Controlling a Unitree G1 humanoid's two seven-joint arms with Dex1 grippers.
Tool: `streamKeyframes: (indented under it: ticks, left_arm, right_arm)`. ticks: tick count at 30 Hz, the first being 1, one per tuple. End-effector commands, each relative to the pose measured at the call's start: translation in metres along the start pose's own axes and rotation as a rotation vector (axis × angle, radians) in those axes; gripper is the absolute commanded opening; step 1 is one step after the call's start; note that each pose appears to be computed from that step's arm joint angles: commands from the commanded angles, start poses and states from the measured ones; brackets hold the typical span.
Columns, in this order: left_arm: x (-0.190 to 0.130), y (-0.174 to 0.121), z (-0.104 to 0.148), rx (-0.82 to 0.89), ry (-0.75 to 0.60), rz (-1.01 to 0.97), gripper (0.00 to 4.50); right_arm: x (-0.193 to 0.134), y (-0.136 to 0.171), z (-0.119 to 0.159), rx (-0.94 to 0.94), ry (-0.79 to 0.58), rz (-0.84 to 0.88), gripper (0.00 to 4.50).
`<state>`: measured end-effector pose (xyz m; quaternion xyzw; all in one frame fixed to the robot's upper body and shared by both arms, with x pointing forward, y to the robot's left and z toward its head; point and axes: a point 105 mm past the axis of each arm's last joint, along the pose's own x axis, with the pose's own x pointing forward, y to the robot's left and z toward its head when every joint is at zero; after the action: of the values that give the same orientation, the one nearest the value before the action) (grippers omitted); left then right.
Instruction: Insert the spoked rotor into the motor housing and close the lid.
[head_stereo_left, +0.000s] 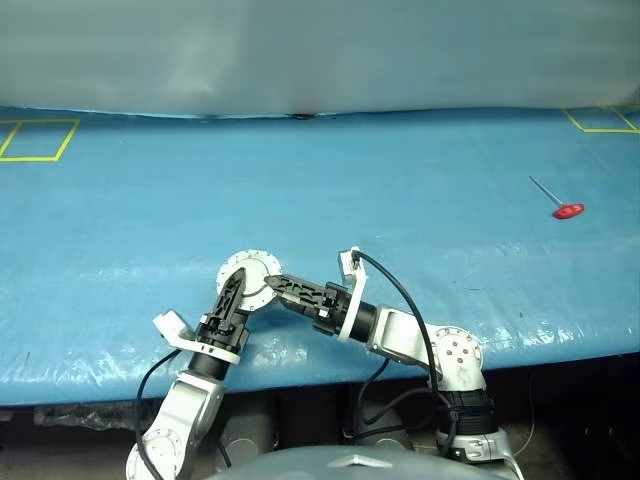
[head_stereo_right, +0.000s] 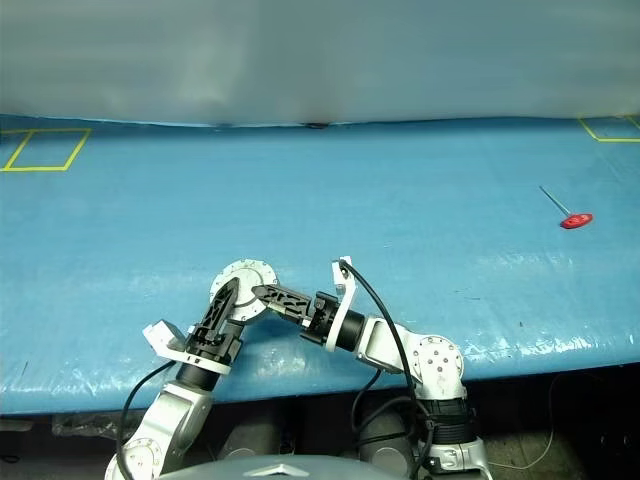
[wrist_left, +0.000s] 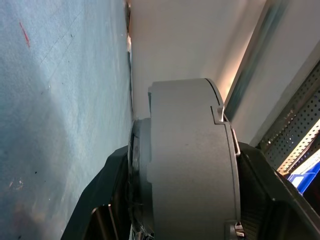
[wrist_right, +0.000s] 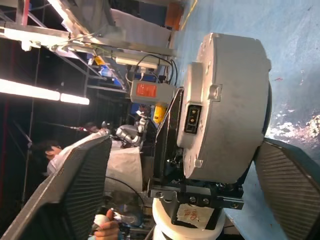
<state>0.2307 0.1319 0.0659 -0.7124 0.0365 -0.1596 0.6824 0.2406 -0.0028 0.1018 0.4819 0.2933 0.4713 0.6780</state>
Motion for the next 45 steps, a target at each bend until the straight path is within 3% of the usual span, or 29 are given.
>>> streamKeyframes:
  ticks: [1, 7, 13, 18, 25, 33, 42, 45]
  left_arm:
    - [0.015, -0.022, 0.009, 0.05, -0.039, -0.079, 2.38]
    - [0.034, -0.021, 0.037, 0.125, -0.115, -0.043, 2.38]
    - [0.064, -0.016, 0.068, 0.18, -0.188, 0.025, 2.38]
    - [0.088, -0.013, 0.085, 0.203, -0.222, 0.06, 2.38]
    - [0.116, -0.017, 0.1, 0.227, -0.221, 0.065, 2.38]
    - [0.143, -0.019, 0.112, 0.263, -0.245, 0.105, 2.38]
    - [0.169, -0.013, 0.108, 0.246, -0.204, 0.13, 2.38]
    - [0.172, -0.007, 0.114, 0.245, -0.231, 0.168, 3.35]
  right_arm:
    - [-0.004, 0.005, 0.006, -0.196, -0.018, -0.024, 4.5]
    - [-0.011, -0.01, 0.012, -0.481, -0.072, -0.142, 4.5]
    - [-0.012, -0.02, 0.01, -0.955, -0.066, -0.211, 4.5]
    - [-0.013, -0.035, 0.01, -1.121, -0.09, -0.257, 4.5]
    - [-0.024, -0.057, 0.02, -1.092, -0.241, -0.37, 4.5]
    - [-0.031, -0.068, 0.011, -1.11, -0.209, -0.402, 4.5]
    - [-0.03, -0.072, 0.005, -1.136, -0.156, -0.399, 4.5]
    - [-0.031, -0.074, 0.005, -1.143, -0.148, -0.407, 4.5]
